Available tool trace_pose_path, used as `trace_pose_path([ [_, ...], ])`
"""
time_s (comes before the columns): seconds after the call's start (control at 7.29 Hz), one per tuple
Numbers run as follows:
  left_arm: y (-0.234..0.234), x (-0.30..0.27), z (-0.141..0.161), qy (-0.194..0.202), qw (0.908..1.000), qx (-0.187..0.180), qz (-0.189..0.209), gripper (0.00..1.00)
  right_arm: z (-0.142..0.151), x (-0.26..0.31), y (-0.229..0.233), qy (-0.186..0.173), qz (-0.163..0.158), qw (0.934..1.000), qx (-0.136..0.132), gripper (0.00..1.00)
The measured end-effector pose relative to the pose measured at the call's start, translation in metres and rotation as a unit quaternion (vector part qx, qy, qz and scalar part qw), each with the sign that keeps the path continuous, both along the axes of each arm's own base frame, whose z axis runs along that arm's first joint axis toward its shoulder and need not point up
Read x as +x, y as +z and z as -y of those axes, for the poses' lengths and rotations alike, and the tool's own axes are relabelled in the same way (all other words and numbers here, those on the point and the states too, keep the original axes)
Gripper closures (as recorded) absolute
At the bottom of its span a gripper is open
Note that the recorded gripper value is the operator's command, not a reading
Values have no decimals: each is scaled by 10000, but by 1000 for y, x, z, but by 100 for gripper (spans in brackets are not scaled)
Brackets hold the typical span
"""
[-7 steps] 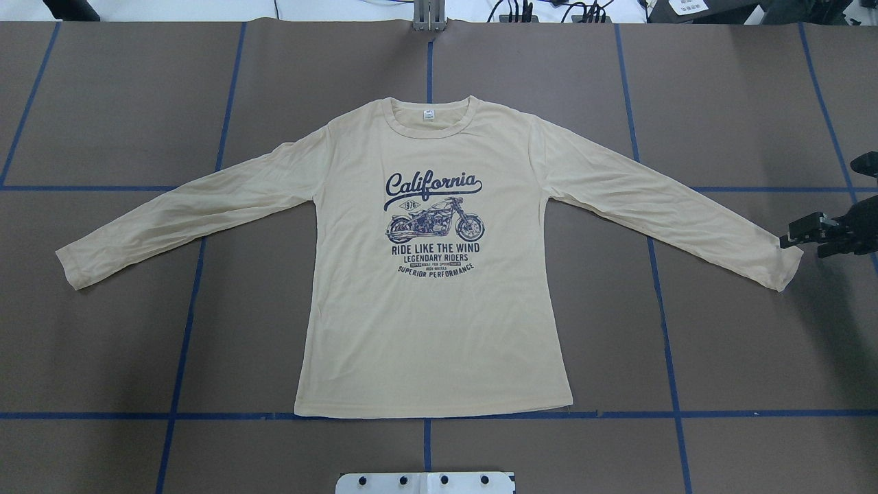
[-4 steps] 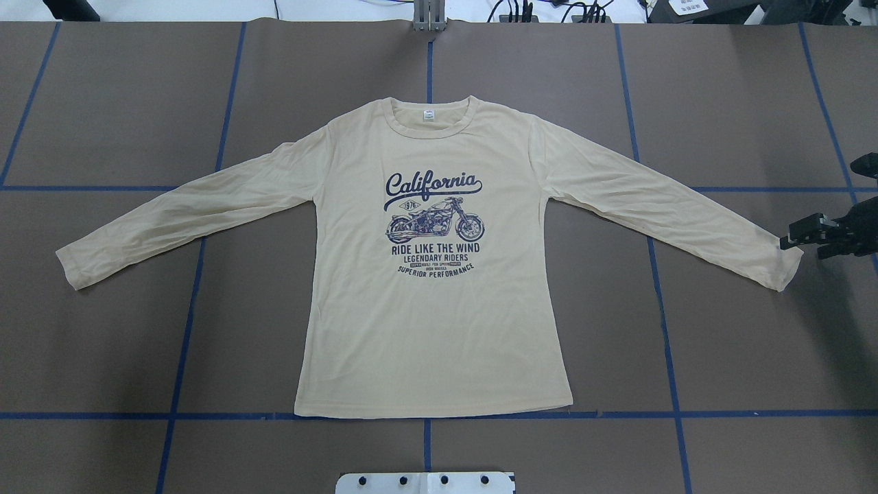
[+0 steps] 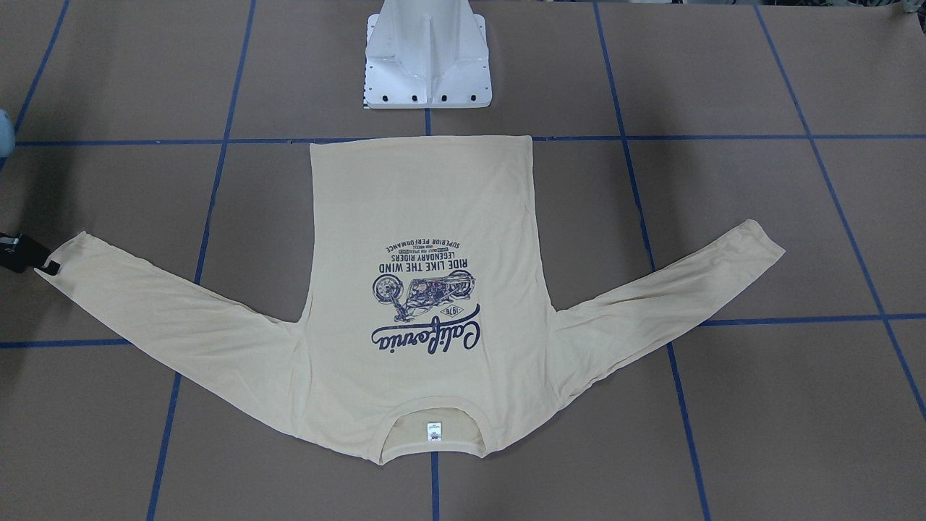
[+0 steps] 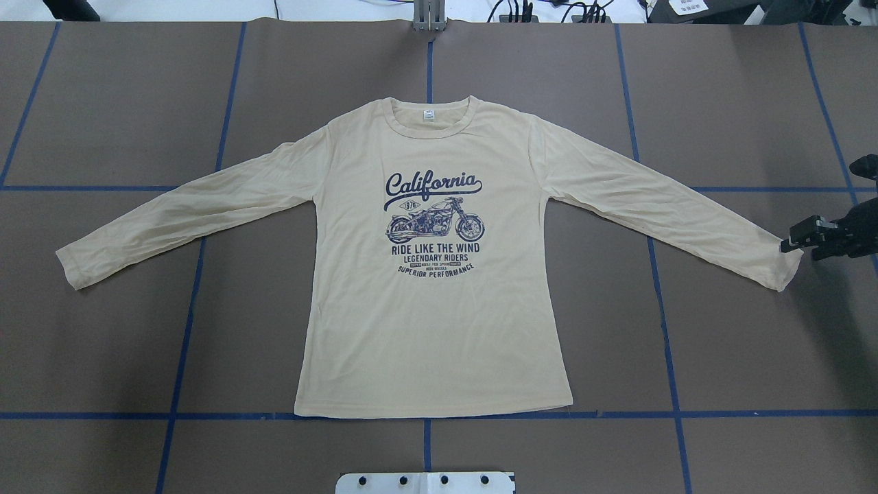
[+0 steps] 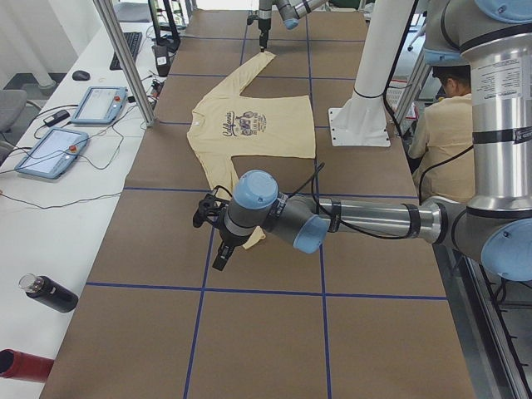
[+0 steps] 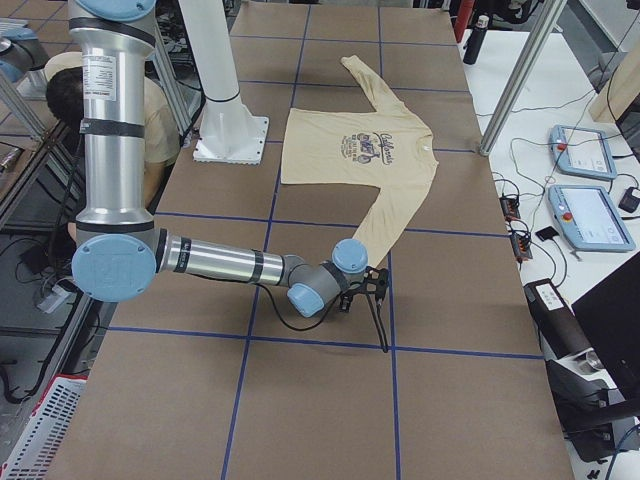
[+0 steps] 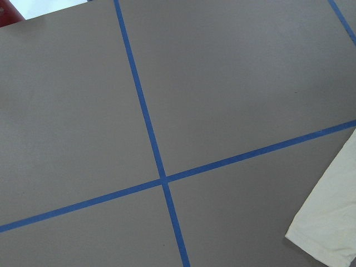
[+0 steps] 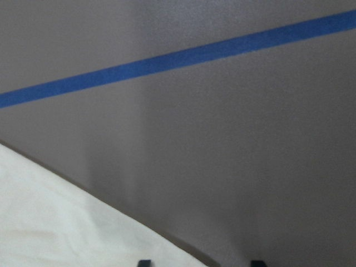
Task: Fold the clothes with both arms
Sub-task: 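Move the right gripper down to the shoulder of the nearest sleeve, then grasp the sleeve with the right gripper and fold it across the shirt body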
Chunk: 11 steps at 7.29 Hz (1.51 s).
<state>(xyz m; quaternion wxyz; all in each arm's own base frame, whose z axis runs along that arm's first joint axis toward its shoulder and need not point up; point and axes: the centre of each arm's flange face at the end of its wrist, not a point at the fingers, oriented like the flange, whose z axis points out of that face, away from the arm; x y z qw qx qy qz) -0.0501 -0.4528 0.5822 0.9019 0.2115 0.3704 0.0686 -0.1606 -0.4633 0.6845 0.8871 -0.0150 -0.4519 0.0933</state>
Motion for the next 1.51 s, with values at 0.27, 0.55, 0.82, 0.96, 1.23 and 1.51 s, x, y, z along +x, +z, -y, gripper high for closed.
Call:
trace_pose_path([
  [0.27,0,0,0,1,10000,-4,-2,0,0,0,-2,19,20,10000,-31,100],
  [0.55,0,0,0,1,10000,-4,-2,0,-2,0,-10,-8,109,9999,-5,100],
  [0.82,0,0,0,1,10000,3,-3,0,1,4,-46,-28,349,9992,196,100],
  [0.96,-1,0,0,1,10000,15,-3,0,11,0,-74,23,476,9984,302,100],
  [1.23,-3,0,-1,-3,10000,85,-14,0,77,-39,-176,371,755,9964,29,100],
  [1.51,-6,1,-1,43,9999,133,-94,0,132,-115,-305,695,862,9931,-381,100],
])
